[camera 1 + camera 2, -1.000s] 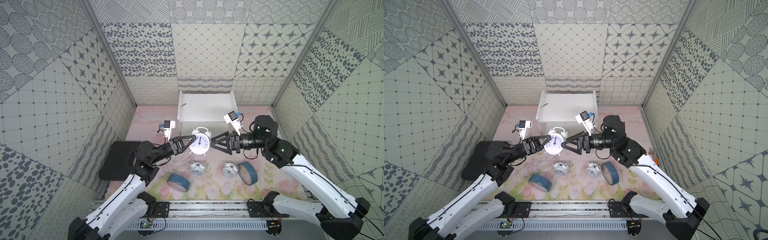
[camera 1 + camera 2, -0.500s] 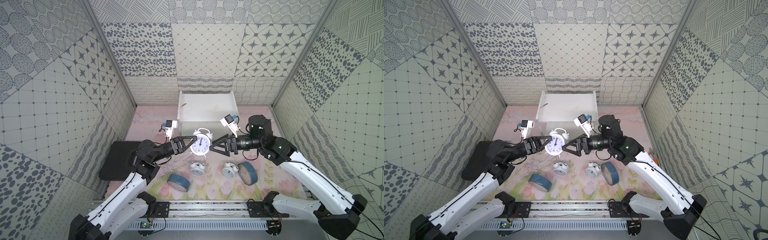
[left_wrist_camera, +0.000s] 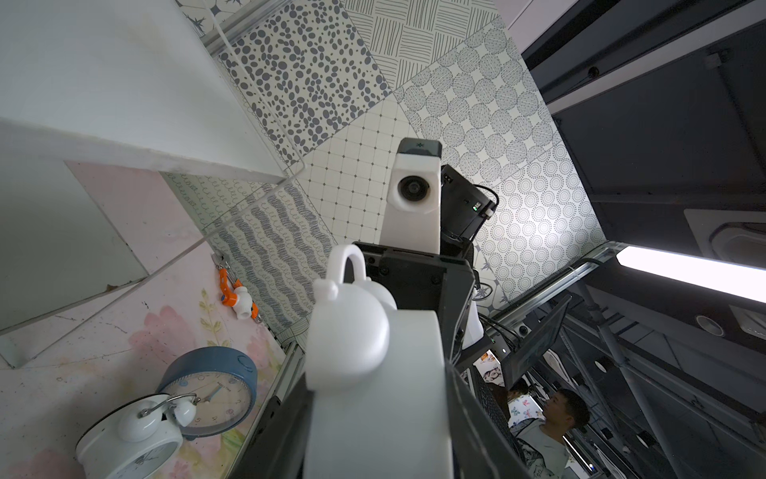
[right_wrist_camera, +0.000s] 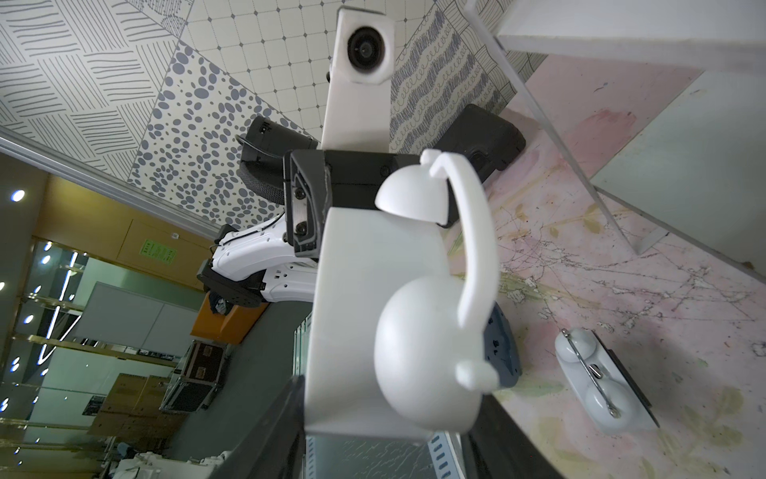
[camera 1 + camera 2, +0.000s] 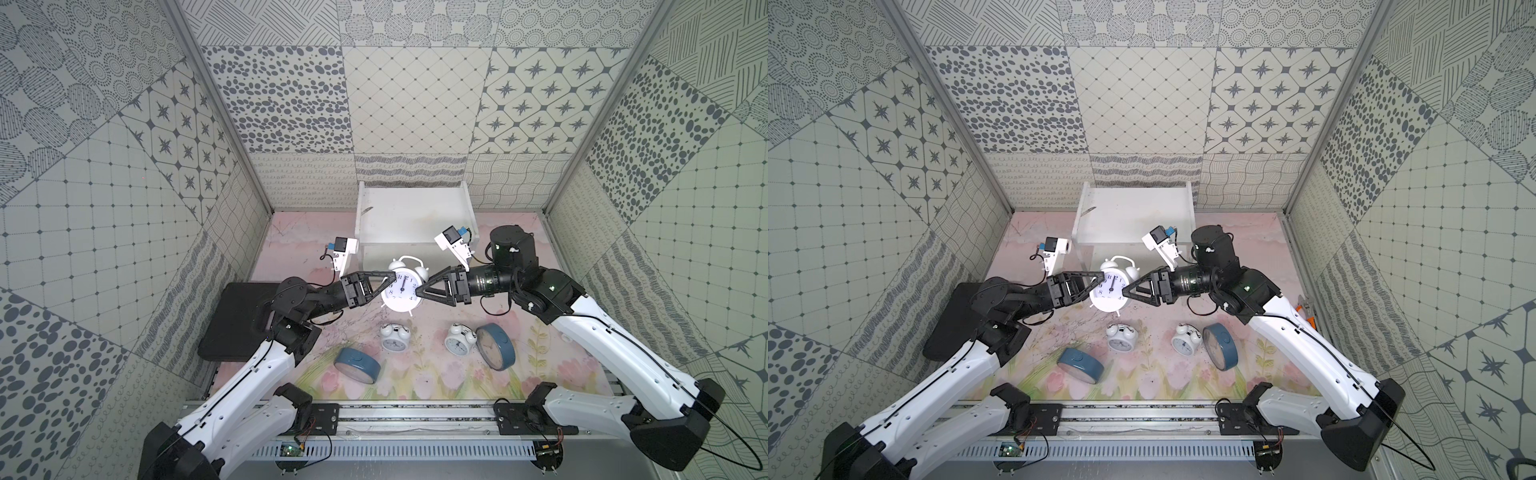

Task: Place the alarm clocks on the shelf by style
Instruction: Place the alarm on the shelf.

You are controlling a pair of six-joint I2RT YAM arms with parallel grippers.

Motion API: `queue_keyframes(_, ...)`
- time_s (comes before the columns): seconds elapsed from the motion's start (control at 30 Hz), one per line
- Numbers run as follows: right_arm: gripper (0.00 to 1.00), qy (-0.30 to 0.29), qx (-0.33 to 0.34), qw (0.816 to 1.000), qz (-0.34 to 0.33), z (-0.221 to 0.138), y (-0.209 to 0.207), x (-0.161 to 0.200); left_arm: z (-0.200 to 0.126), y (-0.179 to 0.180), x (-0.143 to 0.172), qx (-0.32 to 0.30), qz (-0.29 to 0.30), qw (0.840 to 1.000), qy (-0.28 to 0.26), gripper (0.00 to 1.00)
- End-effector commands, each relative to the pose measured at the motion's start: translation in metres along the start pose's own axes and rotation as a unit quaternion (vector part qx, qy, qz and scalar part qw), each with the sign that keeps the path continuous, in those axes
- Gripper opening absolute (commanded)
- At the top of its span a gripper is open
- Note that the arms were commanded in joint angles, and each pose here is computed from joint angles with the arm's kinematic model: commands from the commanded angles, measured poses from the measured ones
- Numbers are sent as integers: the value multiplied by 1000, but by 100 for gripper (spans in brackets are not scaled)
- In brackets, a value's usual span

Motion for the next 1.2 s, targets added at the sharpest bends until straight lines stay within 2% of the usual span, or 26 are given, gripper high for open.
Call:
queue_keyframes(0.0, 55, -15, -14, 1000, -22, 1, 8, -12, 0, -27, 2, 49, 47, 998, 18, 16)
queue_keyframes(0.2, 44, -17, -15, 999, -25, 1, 9, -15, 2, -23, 3, 46, 44, 998, 28, 19)
queue_keyframes(0.3, 39, -19, -10, 999, -31, 0, 9, -15, 2, -20, 3, 43, 46, 998, 26, 29)
queue_keyframes(0.37, 37, -20, 0, 999, -39, -1, 9, -16, 2, -17, 1, 34, 47, 998, 23, 47)
queue_keyframes(0.47, 35, -19, 19, 998, -54, -2, 9, -17, 2, -11, -6, 9, 44, 999, 5, 83)
queue_keyframes(0.53, 34, -19, 43, 996, -75, -5, 8, -20, -1, -10, -15, -9, 47, 999, -24, 92)
queue_keyframes(0.6, 33, -28, 76, 991, -102, -12, 6, -26, -9, -13, -28, -40, 65, 994, -76, 93)
queue_keyframes(0.63, 33, -35, 97, 987, -125, -16, 5, -33, -18, -8, -37, -84, 69, 987, -119, 93)
queue_keyframes(0.7, 33, -52, 136, 976, -164, -24, 3, -50, -50, 6, -55, -194, 65, 954, -220, 98)
queue_keyframes(0.77, 33, -62, 165, 963, -203, -29, 3, -73, -89, 25, -62, -304, 37, 904, -300, 99)
queue_keyframes(0.83, 33, -66, 173, 954, -237, -29, 5, -95, -109, 40, -58, -368, 16, 875, -314, 99)
queue_keyframes(0.9, 34, -58, 177, 944, -273, -23, 6, -114, -109, 53, -50, -397, 3, 872, -287, 92)
queue_keyframes(1.0, 33, -37, 179, 930, -318, -8, -2, -138, -102, 67, -40, -413, -14, 877, -244, 84)
queue_keyframes(1.17, 33, -21, 200, 905, -375, 14, -23, -172, -100, 71, -31, -413, -4, 885, -215, 82)
Point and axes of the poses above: each gripper's point midway between its finger pads, its own z axis out along the fingers, its own y axis along the line the jaws close on, x = y × z, the point moved 2 cm from there along -z, back along the fingers, and after that the axes turned 9 degrees about -z, right-handed, at the moved point
